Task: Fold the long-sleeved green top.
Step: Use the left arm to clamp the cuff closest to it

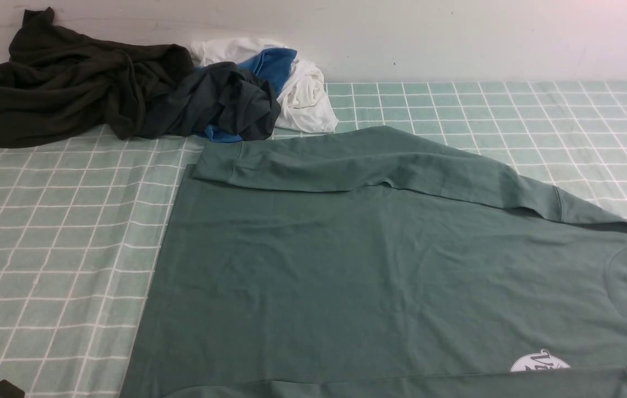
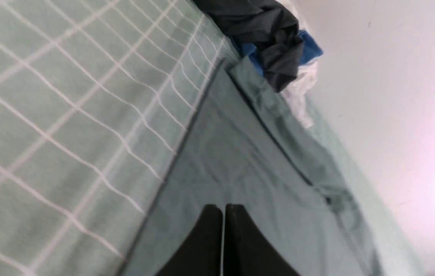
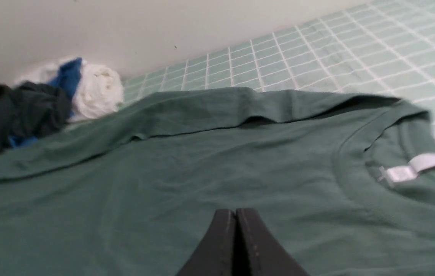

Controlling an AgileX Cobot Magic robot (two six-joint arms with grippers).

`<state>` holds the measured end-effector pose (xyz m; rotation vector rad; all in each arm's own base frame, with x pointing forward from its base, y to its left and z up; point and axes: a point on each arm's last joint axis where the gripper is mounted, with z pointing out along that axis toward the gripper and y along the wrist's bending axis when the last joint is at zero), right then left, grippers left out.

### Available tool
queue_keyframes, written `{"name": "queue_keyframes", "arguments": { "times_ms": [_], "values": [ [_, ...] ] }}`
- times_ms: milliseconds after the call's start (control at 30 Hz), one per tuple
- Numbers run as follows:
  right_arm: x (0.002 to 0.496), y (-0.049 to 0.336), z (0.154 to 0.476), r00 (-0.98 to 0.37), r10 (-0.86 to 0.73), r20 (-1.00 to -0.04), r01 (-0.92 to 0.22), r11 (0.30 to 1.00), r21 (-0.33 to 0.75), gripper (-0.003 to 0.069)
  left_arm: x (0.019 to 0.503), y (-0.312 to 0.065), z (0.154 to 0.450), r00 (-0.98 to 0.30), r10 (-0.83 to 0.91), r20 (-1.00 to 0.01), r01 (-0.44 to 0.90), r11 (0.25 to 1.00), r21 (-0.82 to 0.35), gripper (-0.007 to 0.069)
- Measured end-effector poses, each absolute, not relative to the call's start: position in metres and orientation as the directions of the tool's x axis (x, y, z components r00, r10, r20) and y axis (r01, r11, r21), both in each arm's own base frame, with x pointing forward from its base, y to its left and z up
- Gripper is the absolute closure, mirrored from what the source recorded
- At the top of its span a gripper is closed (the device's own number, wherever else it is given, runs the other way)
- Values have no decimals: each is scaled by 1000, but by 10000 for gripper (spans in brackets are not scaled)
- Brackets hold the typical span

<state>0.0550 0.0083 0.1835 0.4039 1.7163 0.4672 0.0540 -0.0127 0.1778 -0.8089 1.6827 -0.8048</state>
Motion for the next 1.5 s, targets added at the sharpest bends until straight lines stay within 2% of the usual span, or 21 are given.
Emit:
{"name": "queue_keyframes", "arguments": {
  "times_ms": [67, 100, 200, 233, 300, 367, 467, 533, 700, 733, 800, 867, 933, 1000, 1067, 1100, 1233, 1300, 1400, 1433, 1500],
  "values": [
    [55, 11, 185, -193, 620, -760, 6, 776, 631, 673, 54, -14, 179, -217, -870, -442, -120, 474, -873, 628],
    [55, 13, 186, -196, 696, -691, 0, 705, 709, 673, 54, -15, 179, -218, -879, -424, -119, 456, -882, 628],
    [55, 15, 191, -183, 822, -540, -15, 547, 837, 673, 54, -15, 180, -211, -893, -397, -117, 427, -897, 628],
    [55, 15, 193, -176, 846, -502, -22, 507, 862, 673, 54, -15, 180, -209, -897, -389, -116, 418, -901, 628],
    [56, 14, 195, -153, 857, -492, -34, 493, 869, 673, 54, -15, 181, -206, -901, -381, -114, 409, -905, 628],
    [56, 10, 198, -91, 838, -538, -49, 535, 843, 673, 55, -14, 182, -198, -900, -388, -107, 413, -904, 628],
    [57, 3, 203, 3, 804, -595, -54, 594, 803, 673, 55, -14, 183, -200, -869, -452, -89, 476, -875, 628],
    [56, -1, 206, 64, 761, -646, -48, 649, 759, 673, 53, -15, 195, -196, -792, -578, -30, 594, -804, 628],
    [57, 0, 208, 61, 639, -766, -42, 769, 638, 673, 49, -17, 236, -153, -544, -825, 87, 824, -559, 628],
    [57, 0, 209, 56, 633, -772, -43, 775, 631, 673, 49, -17, 240, -163, -513, -843, 89, 843, -530, 628],
    [63, 2, 232, 26, 527, -849, -39, 850, 526, 673, 59, -17, 266, -246, -322, -914, 95, 931, -353, 628],
    [69, 4, 251, 6, 454, -891, -46, 890, 453, 673, 71, -16, 277, -330, -229, -916, 90, 958, -272, 628],
    [83, 8, 272, -69, 342, -937, -70, 936, 346, 673, 86, -15, 298, -409, -134, -903, 94, 978, -187, 628],
    [103, 18, 295, -194, 186, -963, -169, 961, 220, 673, 106, -11, 313, -515, -34, -857, 89, 992, -93, 628],
    [114, 25, 304, -278, 105, -955, -245, 953, 177, 673, 119, -9, 324, -595, 33, -803, 119, 992, -48, 628],
    [130, 35, 313, -407, -6, -913, -360, 920, 154, 673, 132, -8, 333, -654, 101, -749, 149, 989, 4, 628],
    [154, 51, 317, -598, -156, -786, -498, 841, 211, 673, 157, -20, 333, -742, 257, -619, 282, 958, 60, 613],
    [159, 55, 316, -640, -198, -743, -519, 824, 227, 673, 163, -29, 327, -753, 314, -578, 342, 938, 65, 602],
    [165, 69, 301, -729, -337, -596, -554, 802, 224, 673, 173, -58, 304, -771, 474, -426, 504, 863, 47, 546],
    [164, 69, 301, -727, -351, -590, -562, 798, 217, 673, 174, -60, 303, -771, 482, -416, 511, 858, 47, 542],
    [160, 74, 283, -793, -455, -405, -561, 805, 194, 673, 184, -79, 280, -768, 574, -284, 590, 807, 36, 479]
  ]
}}
